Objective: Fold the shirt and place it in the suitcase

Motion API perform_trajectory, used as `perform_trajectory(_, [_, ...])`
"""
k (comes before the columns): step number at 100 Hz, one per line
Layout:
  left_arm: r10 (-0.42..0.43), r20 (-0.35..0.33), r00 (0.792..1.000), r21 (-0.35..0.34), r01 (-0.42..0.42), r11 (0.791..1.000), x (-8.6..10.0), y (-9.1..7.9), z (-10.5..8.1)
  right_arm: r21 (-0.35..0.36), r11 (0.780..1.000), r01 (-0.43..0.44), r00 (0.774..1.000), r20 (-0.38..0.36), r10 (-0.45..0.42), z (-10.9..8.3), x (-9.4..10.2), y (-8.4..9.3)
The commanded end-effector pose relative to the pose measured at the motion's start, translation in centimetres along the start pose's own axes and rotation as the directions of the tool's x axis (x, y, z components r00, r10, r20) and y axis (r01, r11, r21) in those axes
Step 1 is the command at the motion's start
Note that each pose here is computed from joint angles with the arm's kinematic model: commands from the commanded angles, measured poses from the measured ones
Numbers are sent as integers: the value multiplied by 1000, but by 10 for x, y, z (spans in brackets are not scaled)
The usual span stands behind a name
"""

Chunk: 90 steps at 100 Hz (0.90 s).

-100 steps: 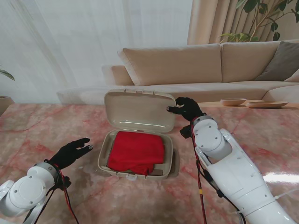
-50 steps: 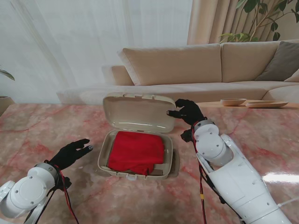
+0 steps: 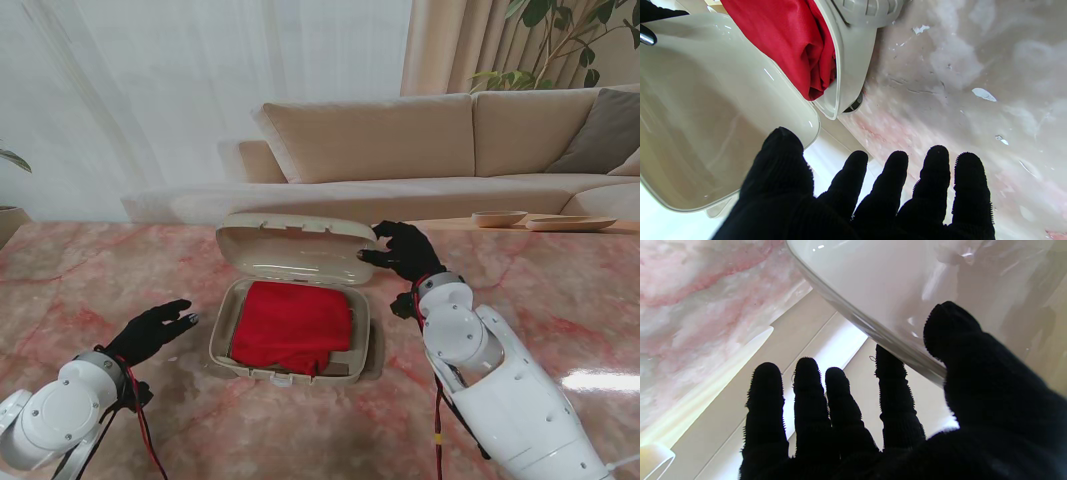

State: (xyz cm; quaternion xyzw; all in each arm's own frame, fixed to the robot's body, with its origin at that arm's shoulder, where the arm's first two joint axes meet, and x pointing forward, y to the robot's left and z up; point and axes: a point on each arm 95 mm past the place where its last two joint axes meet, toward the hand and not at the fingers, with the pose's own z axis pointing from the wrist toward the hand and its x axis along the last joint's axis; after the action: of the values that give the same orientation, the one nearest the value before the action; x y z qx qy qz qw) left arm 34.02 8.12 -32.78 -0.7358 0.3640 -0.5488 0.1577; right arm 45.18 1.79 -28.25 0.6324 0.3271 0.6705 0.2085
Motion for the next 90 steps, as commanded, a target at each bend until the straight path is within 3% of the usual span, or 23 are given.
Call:
perform_trajectory(1, [-6,11,1000,-7,6,1000,-3,4,-1,36,999,10,1000,17,-11,-9,-10,-12])
perform_trajectory(90, [-9,21,1000,-13,10,1000,-6,6,-1,115,980,164,987,-16,-163,-39,-18,-15])
